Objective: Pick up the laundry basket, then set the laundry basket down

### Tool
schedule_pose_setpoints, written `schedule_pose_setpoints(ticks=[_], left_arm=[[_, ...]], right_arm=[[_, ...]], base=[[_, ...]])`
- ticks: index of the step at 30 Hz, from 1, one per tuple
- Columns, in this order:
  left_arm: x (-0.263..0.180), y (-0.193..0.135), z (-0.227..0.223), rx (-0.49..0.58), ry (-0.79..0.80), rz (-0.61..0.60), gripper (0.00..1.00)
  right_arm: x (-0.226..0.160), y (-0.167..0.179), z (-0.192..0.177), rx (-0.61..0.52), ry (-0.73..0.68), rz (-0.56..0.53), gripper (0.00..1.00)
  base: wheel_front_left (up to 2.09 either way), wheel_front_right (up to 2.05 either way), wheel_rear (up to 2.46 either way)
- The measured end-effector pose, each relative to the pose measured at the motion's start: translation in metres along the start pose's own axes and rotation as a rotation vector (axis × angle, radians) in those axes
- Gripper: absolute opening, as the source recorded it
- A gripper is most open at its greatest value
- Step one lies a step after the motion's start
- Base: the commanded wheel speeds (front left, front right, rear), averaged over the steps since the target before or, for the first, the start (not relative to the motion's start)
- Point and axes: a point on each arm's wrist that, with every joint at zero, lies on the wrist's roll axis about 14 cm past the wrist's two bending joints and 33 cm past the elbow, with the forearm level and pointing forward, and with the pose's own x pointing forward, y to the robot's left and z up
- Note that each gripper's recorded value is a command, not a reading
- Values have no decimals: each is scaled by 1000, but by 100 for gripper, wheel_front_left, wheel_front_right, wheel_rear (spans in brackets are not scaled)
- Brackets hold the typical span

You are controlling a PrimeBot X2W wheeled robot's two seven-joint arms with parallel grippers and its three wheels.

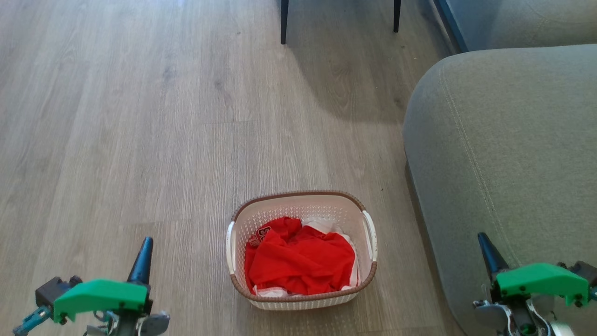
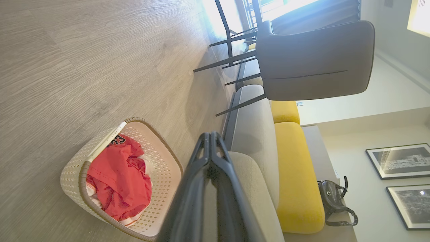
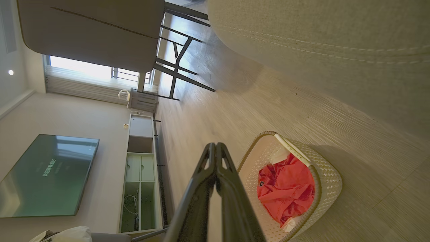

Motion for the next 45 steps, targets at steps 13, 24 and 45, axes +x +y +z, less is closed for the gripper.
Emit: schedule_pose_setpoints(ticks=[13, 24, 45], left_arm=[[6, -11, 7, -152, -7, -44, 0], [13, -27, 17, -281, -15, -106, 0], [14, -31, 19, -343, -14, -128, 0]], right_arm=[[3, 3, 7, 142, -8, 11, 0], [7, 8, 15, 264, -16, 32, 0], [10, 15, 19, 324, -22, 55, 0]], base=[[0, 0, 0], [0, 0, 0], [0, 0, 0]])
